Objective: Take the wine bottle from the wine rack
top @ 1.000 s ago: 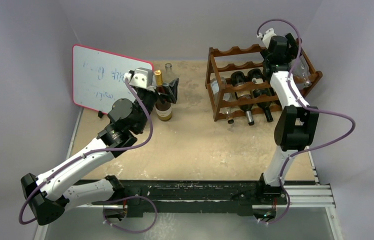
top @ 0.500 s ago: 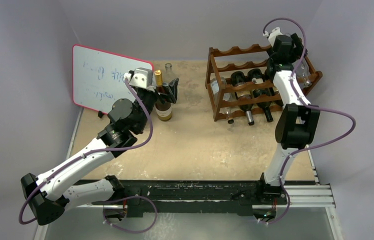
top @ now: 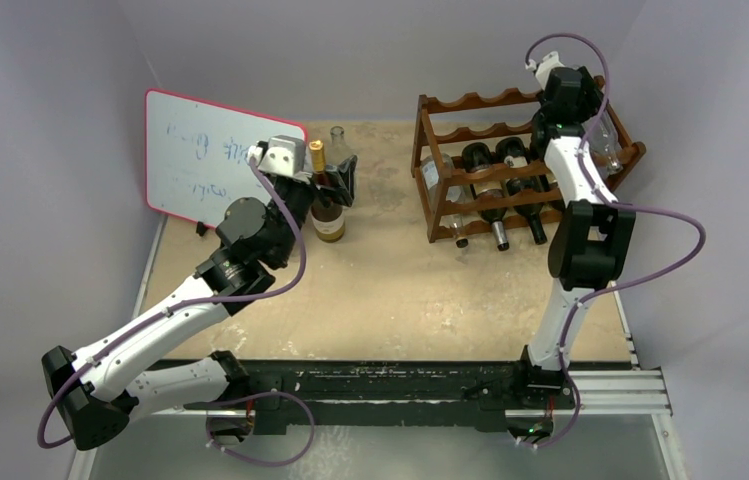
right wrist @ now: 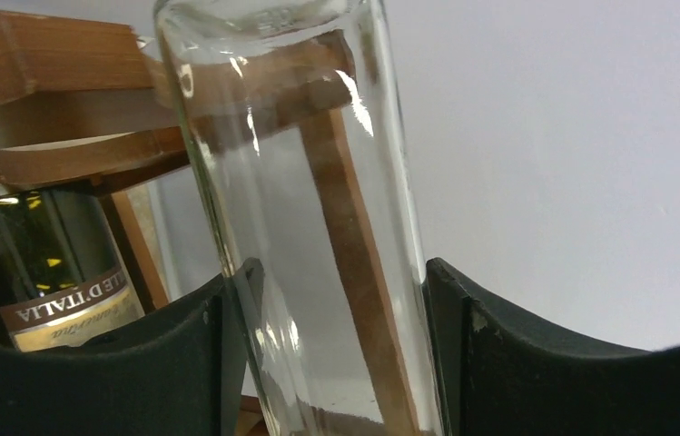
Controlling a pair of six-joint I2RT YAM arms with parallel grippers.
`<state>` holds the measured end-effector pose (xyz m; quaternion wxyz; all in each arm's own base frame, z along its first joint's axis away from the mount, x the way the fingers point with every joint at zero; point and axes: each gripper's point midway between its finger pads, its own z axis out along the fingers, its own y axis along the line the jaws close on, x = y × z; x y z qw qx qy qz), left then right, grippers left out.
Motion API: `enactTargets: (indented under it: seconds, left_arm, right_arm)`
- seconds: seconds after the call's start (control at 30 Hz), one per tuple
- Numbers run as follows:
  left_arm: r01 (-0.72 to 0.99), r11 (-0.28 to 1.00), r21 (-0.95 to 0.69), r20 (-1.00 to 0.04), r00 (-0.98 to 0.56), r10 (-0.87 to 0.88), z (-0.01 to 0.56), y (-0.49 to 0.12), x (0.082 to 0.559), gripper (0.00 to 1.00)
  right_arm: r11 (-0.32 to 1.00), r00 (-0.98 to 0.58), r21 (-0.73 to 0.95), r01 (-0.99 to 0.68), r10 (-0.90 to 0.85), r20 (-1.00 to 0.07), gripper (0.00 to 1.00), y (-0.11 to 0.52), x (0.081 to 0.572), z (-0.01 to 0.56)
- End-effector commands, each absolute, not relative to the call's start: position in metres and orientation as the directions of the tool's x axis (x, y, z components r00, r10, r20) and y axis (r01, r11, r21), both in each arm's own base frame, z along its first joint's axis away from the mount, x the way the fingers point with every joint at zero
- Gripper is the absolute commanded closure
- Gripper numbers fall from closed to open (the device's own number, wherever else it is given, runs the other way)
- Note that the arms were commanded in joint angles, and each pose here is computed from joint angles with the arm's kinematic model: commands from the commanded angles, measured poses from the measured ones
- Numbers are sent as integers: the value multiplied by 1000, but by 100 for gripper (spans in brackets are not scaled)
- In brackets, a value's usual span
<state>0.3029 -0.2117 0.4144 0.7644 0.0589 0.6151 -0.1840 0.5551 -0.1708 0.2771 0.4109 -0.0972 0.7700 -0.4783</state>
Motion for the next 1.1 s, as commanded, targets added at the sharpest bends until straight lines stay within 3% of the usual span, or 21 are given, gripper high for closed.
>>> enactTargets:
  seconds: [0.0,0.1,0.47,1.07]
  left_arm:
    - [345,926,-154,-943,230,-242,431,-204,299,0]
    - [346,925,-154,-943,227,-242,430,-205,299,0]
    - [347,926,-150,-948,216,-234,424,-209,302,0]
    - [339,928,-154,-946,220,-237,420,-209,304,0]
  right_arm:
    - [539,-586,-771,339,-520,-621,43,-172,553,312]
    - [551,-563,-750,366,-511,-650,59,-169,549,325]
    - [604,-439,-634,483,-459,-772,100,-156,529,385]
    - [613,-306,-493,617,-390,-868,100,-158,495,431]
